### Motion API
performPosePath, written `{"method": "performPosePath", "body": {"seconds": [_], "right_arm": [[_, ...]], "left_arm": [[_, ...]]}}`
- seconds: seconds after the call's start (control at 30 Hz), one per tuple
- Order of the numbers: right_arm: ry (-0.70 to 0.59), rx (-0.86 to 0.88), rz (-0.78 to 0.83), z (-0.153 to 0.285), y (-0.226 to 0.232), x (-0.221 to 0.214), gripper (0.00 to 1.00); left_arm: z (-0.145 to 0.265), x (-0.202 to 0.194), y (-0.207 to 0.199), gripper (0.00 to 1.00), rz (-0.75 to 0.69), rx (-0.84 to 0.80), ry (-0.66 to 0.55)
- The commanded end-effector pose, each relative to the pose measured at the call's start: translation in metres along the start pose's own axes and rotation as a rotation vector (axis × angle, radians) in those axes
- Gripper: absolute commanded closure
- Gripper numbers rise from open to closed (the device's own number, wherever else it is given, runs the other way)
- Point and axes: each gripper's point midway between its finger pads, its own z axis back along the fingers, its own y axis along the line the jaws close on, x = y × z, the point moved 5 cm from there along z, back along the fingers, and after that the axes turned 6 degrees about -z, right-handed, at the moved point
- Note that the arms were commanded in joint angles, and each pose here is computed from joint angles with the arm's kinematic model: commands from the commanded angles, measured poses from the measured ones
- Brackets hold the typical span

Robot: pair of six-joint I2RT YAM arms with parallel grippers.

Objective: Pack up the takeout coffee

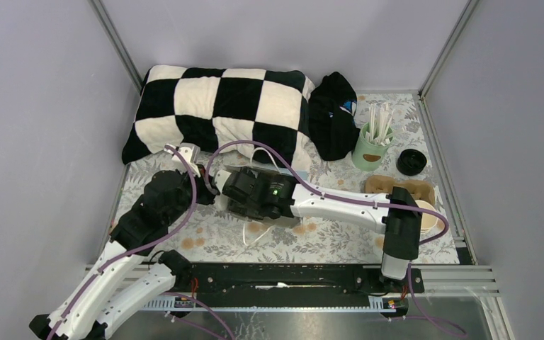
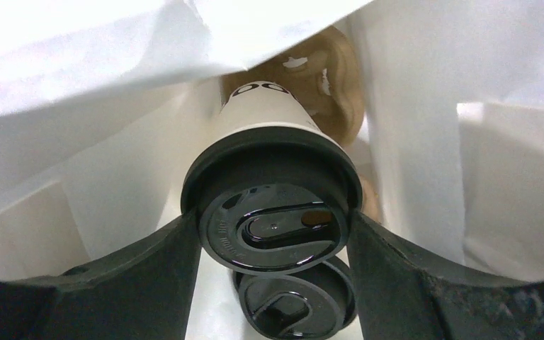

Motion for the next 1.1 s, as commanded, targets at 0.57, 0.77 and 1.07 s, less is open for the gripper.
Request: {"method": "performPosePath", "body": {"seconds": [0.57, 0.77, 1.07], "right_arm": [[-0.106, -0.006, 0.032, -0.058, 0.026, 0.018, 0.60], [-0.109, 0.058, 0.085, -0.061, 0.033, 0.017, 0.58], [-0.084, 0.375, 0.104, -0.018, 0.053, 0.021, 0.58]], "left_arm": [[0.005, 0.003, -0.050, 1.00, 0.091, -0.310, 0.104], [0.007, 0.006, -0.051, 1.00, 0.090, -0.312, 0.109], [0.015, 0.024, -0.058, 1.00, 0.104, -0.297, 0.208]]}}
